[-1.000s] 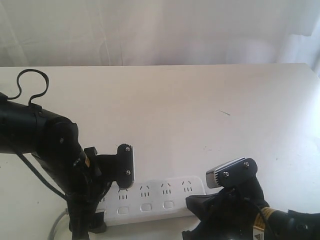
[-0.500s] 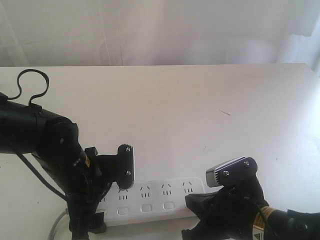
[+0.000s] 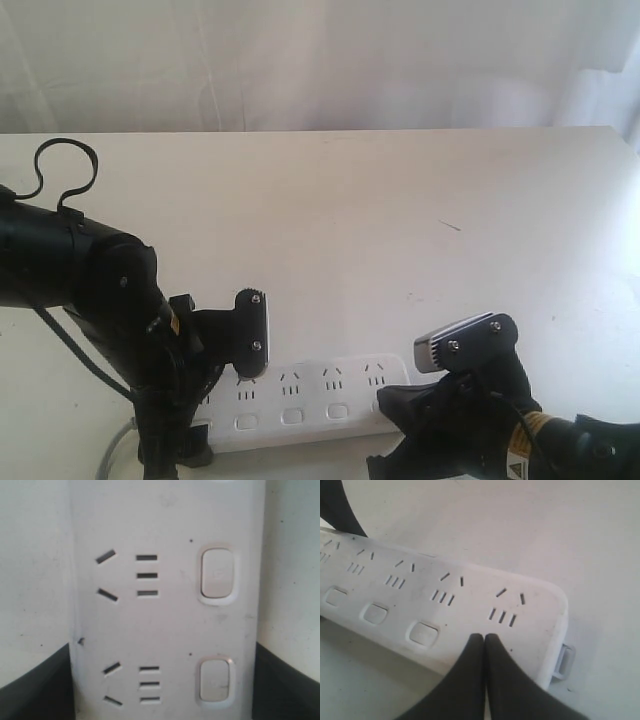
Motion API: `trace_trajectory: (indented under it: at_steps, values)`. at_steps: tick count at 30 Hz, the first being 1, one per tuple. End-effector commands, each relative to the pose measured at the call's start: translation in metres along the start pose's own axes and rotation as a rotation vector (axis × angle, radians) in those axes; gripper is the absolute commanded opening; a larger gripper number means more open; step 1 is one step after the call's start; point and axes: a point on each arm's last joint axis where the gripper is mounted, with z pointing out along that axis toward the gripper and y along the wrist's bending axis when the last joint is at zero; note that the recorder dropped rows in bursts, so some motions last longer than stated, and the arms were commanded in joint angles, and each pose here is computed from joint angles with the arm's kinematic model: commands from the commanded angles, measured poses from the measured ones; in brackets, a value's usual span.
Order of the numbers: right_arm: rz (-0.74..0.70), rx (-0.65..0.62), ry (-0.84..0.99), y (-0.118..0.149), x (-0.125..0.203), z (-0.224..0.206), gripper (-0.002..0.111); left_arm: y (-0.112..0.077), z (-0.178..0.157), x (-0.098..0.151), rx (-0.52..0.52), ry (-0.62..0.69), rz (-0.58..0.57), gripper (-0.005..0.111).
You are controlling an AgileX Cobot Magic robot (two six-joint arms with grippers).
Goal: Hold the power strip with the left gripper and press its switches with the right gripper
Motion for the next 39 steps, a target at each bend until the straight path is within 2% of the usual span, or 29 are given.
trace_trajectory:
  at_steps: [1,9,22,39]
  values:
    - [-0.003,0.039,0.095,-0.004,0.010,0.000,0.000,-0.009,0.009,0.007,0.071,0.062,0.018,0.000]
    - [-0.003,0.040,0.096,-0.004,0.009,0.000,0.000,-0.009,0.009,0.007,0.071,0.062,0.018,0.000]
    - [-0.003,0.071,0.195,-0.006,0.016,0.001,0.000,-0.009,0.009,0.007,0.071,0.062,0.018,0.000]
    - [0.009,0.144,0.403,-0.011,0.027,0.000,0.000,-0.009,0.009,0.007,0.071,0.057,0.012,0.000]
